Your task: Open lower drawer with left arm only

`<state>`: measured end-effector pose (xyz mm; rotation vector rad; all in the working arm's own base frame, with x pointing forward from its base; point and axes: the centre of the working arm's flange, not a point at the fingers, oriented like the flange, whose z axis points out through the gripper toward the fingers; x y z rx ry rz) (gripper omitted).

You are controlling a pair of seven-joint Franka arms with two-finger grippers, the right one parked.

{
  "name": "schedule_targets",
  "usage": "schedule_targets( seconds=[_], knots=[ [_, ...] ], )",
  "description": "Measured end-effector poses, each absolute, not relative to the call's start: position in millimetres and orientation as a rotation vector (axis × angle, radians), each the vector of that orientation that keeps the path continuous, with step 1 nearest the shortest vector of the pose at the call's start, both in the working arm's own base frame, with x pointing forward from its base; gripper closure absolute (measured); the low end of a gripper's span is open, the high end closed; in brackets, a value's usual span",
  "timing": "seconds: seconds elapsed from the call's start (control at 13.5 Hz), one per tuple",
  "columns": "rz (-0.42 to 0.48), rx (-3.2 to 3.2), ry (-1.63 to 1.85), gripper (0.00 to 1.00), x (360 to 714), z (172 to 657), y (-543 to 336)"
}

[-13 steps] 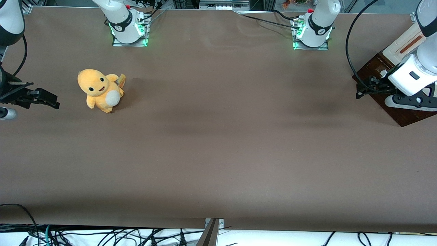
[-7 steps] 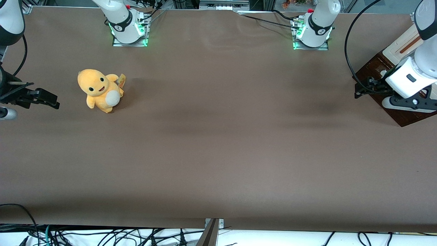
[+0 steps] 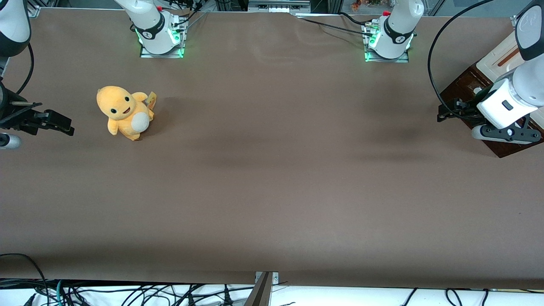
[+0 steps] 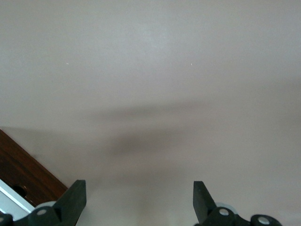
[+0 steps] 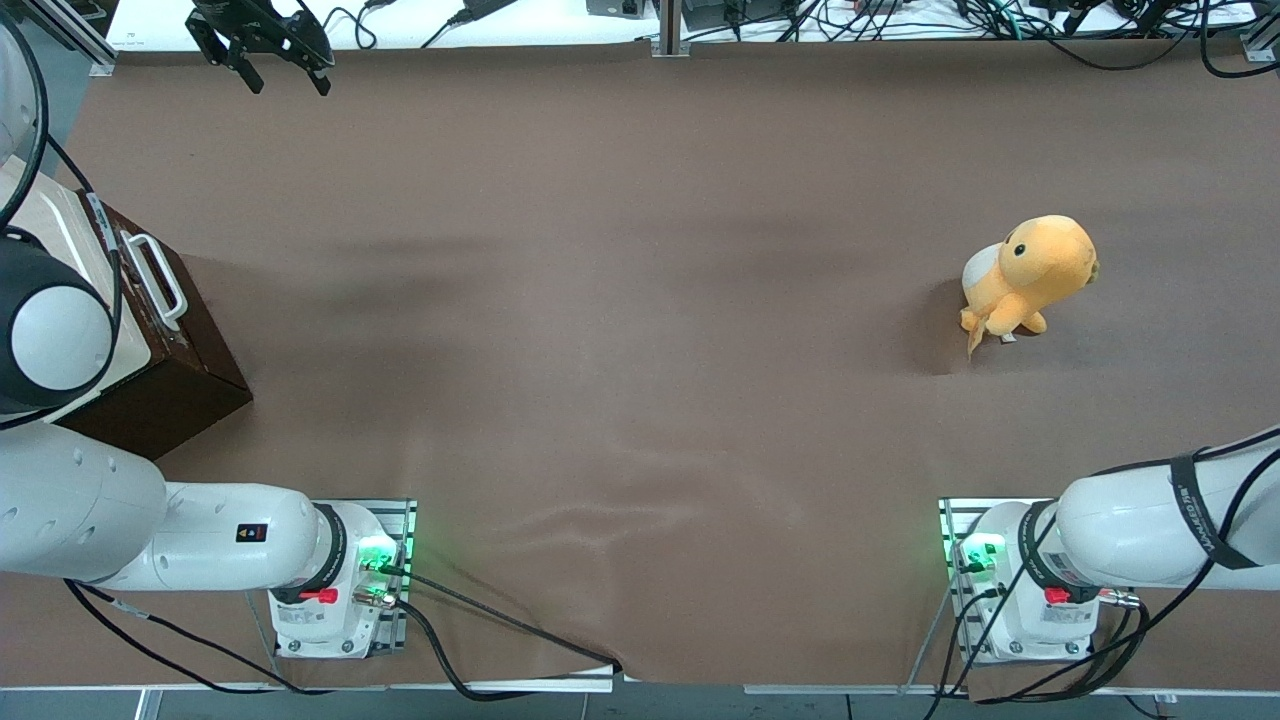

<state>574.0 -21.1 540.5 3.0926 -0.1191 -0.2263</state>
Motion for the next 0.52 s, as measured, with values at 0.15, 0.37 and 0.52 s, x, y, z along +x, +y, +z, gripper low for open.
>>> schedule_targets(
  seconds=[0.15,0.37,0.52],
  knots=[
    [-0.239,3.091,-0.128,0.0,573,540,-24],
    [-0.285,3.091,-0.097,0.0,572,533,-29],
    [-0.338,3.145,-0.036,0.0,577,517,-21]
  ],
)
